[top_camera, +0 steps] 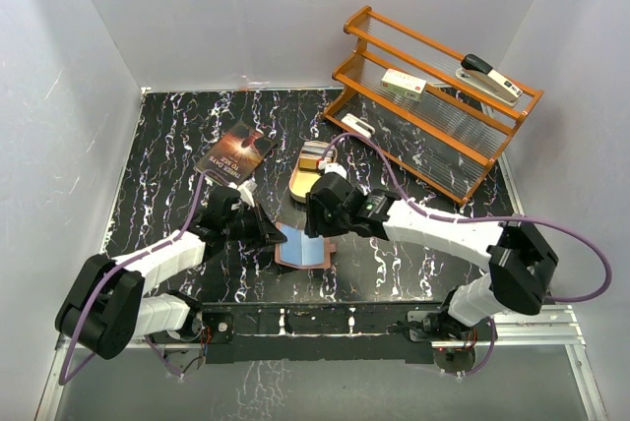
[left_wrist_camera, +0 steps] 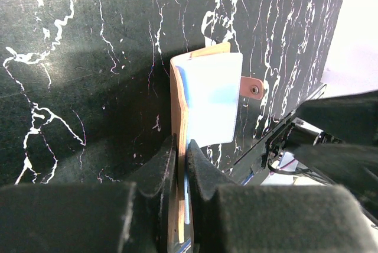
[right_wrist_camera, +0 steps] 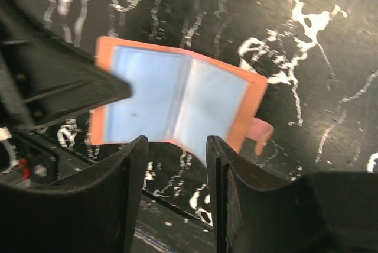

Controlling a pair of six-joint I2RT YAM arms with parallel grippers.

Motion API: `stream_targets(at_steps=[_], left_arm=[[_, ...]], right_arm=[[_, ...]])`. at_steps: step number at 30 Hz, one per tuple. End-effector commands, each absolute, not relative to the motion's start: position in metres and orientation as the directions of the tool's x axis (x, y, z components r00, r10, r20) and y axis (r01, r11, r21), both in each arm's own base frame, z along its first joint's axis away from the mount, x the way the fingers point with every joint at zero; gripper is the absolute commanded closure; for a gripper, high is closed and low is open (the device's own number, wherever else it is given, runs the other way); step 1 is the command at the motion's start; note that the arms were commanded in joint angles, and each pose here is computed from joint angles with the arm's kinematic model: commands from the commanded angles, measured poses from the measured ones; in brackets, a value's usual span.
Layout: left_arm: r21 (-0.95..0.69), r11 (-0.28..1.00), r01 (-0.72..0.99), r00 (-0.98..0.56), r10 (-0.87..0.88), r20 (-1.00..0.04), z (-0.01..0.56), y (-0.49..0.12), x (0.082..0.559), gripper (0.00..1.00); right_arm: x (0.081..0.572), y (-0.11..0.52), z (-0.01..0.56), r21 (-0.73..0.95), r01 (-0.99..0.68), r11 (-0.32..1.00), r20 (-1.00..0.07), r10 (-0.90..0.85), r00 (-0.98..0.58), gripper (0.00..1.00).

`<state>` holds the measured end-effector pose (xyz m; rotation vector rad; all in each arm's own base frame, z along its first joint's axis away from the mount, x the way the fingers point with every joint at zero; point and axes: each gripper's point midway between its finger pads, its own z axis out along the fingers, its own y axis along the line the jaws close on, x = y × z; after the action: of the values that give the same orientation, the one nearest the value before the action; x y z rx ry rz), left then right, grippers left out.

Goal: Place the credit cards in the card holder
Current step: Open the card holder at the center of the board.

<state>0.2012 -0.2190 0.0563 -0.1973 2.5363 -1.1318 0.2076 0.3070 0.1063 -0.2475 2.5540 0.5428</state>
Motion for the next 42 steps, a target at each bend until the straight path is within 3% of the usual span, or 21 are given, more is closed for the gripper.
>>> stream_targets(at_steps=[1,6,16,22,29,33,37,42], left_arm=[[-0.765,0.642,0.05,-0.924,-0.261,-0.279,0.073,-0.226,0.205,1.0],[-0.757,0.652,0.039,-0.922,-0.268,-0.279,0.069,-0.223,0.205,1.0],[-0.686,0.727,0.029,-0.917,-0.253,-0.307,0.056,-0.211,0.209,0.63],[-0.656,0.754,0.034,-0.922,-0.229,-0.312,0.047,-0.205,0.204,0.58],[-0.644,0.764,0.039,-0.924,-0.217,-0.313,0.042,-0.203,0.204,0.64],[-0.639,0.768,0.043,-0.926,-0.209,-0.313,0.041,-0.203,0.204,0.85],[-0.654,0.755,0.056,-0.927,-0.203,-0.314,0.047,-0.206,0.203,0.98],[-0.686,0.723,0.086,-0.927,-0.194,-0.32,0.058,-0.212,0.201,1.0]], right_arm=[[0.213,0.34,0.151,0.46,-0.36,0.811,-0.584,-0.028,-0.811,0.61],[0.21,0.353,0.13,0.492,-0.375,0.786,-0.561,-0.043,-0.827,0.71],[0.208,0.334,0.06,0.377,-0.334,0.864,-0.501,-0.113,-0.858,0.76],[0.202,0.314,0.039,0.324,-0.302,0.897,-0.479,-0.12,-0.869,0.76],[0.196,0.305,0.028,0.311,-0.288,0.906,-0.466,-0.119,-0.877,0.76],[0.198,0.304,0.031,0.303,-0.298,0.905,-0.475,-0.128,-0.871,0.76],[0.206,0.312,0.052,0.303,-0.385,0.872,-0.547,-0.172,-0.819,0.75],[0.23,0.333,0.11,0.273,-0.519,0.81,-0.694,-0.207,-0.689,0.73]])
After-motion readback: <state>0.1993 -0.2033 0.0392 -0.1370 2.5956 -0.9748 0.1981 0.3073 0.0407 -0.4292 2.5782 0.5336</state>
